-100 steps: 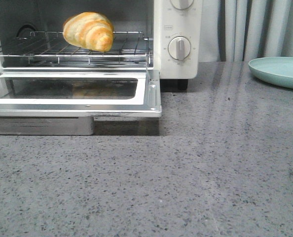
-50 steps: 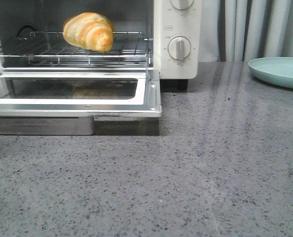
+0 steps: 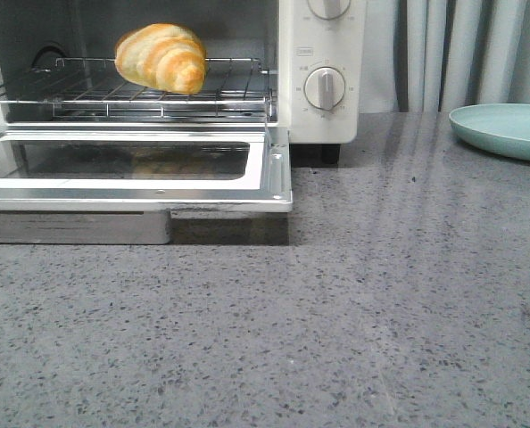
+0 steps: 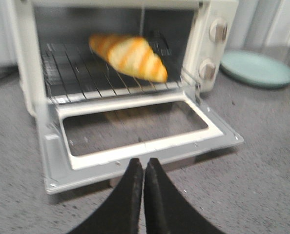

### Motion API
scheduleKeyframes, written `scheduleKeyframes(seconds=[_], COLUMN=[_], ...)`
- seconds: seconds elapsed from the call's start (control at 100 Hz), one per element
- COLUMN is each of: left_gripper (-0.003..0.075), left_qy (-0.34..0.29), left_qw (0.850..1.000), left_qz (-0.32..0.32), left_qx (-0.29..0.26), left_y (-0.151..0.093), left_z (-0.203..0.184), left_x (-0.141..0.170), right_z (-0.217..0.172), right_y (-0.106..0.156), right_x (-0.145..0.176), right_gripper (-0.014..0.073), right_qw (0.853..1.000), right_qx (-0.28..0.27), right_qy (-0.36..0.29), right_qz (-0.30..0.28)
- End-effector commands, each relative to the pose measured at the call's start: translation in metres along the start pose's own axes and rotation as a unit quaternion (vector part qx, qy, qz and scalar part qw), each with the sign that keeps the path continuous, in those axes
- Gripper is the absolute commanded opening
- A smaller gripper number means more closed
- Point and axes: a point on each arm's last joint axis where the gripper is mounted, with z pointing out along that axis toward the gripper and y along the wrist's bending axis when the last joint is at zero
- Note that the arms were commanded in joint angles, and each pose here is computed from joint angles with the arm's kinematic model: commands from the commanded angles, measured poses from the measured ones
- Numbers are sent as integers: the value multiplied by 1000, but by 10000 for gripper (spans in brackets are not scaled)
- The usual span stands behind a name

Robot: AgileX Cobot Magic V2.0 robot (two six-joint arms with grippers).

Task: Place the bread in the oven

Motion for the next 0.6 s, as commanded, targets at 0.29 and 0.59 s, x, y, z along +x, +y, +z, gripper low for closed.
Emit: scheduleKeyframes(seconds=[0.29, 0.59], left_gripper=[-21, -21], left_qy=[-49, -49], left_qw=[999, 999], left_qz=[8, 7], left_qx=[-12, -11], left_y=[2, 2], left_z=[-4, -4], left_x=[2, 2], right_z=[-6, -6], right_y=[8, 8], right_x=[40, 41], right_gripper=[-69, -69], right_qw=[999, 999], right_qx=[15, 15], right_qy=[10, 12], right_qz=[-29, -29])
